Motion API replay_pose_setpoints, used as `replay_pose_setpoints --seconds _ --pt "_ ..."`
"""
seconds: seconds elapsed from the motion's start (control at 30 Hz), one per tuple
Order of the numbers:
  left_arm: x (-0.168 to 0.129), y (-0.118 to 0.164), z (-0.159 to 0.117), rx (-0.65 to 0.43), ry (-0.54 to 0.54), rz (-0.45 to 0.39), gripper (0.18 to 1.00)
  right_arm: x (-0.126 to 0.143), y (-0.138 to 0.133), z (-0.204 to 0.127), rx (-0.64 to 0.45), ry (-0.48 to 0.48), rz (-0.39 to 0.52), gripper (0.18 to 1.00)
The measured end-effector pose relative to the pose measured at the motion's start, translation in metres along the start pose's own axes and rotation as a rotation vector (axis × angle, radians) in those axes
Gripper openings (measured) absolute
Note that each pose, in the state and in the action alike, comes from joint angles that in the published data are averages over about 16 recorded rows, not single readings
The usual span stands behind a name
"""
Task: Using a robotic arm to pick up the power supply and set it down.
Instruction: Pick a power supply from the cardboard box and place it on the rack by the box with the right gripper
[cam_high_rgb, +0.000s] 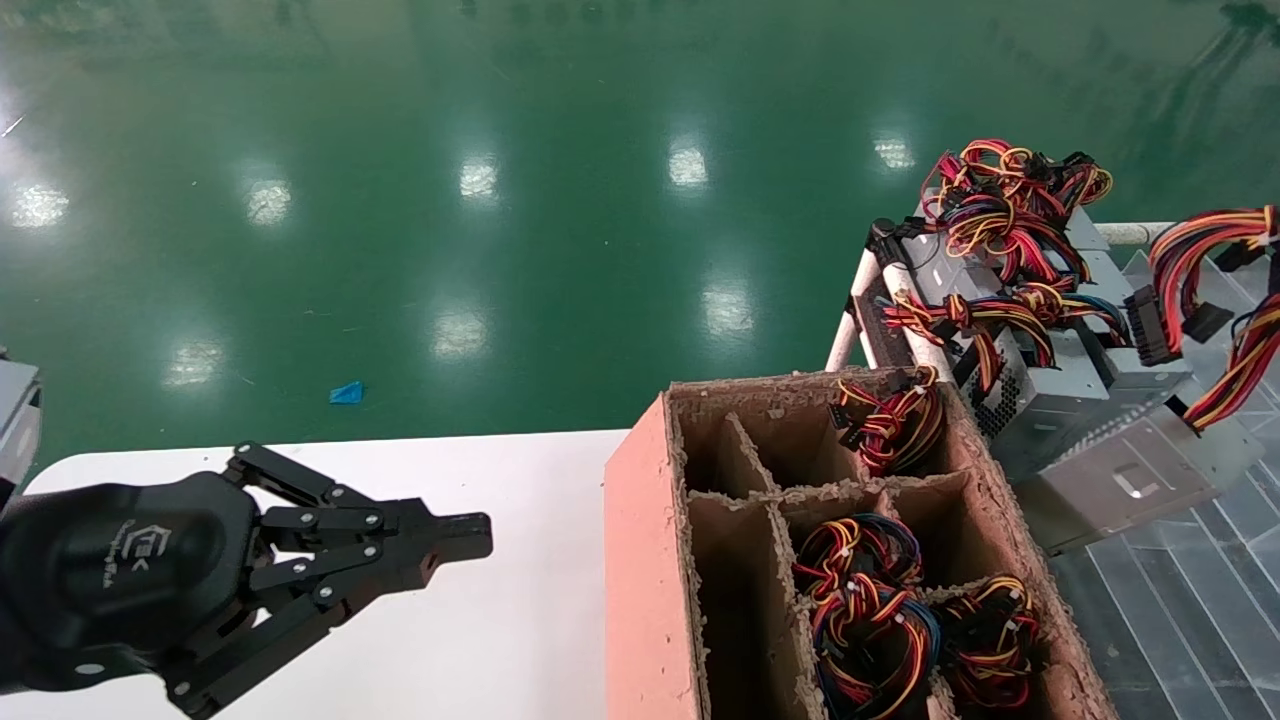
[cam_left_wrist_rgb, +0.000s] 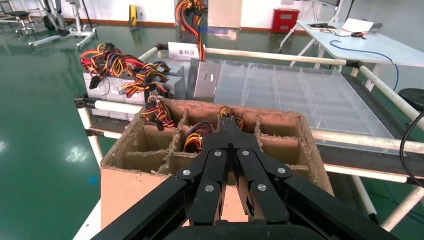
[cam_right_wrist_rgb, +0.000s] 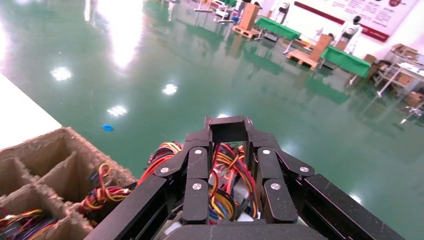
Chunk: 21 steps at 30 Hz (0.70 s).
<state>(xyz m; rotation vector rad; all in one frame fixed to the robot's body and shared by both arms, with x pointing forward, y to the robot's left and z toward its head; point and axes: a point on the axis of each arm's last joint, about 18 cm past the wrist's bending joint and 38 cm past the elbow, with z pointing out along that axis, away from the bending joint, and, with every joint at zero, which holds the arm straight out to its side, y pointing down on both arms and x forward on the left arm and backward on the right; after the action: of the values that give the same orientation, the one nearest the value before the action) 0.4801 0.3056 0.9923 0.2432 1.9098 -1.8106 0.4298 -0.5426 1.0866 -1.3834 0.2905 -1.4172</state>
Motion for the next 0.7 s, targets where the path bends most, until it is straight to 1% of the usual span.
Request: replay_pose_setpoints --seconds 0.37,0.7 --pt "0.0000 0.0000 0.0000 0.000 0.000 0.000 0.191 0.0055 0.0046 -0.0038 -0.033 0.053 0.008 0.294" --pt "0.0000 0.0000 0.0000 0.000 0.000 0.000 0.191 -0.0012 0.0103 -0.0012 -0.028 0.052 0.023 0.294"
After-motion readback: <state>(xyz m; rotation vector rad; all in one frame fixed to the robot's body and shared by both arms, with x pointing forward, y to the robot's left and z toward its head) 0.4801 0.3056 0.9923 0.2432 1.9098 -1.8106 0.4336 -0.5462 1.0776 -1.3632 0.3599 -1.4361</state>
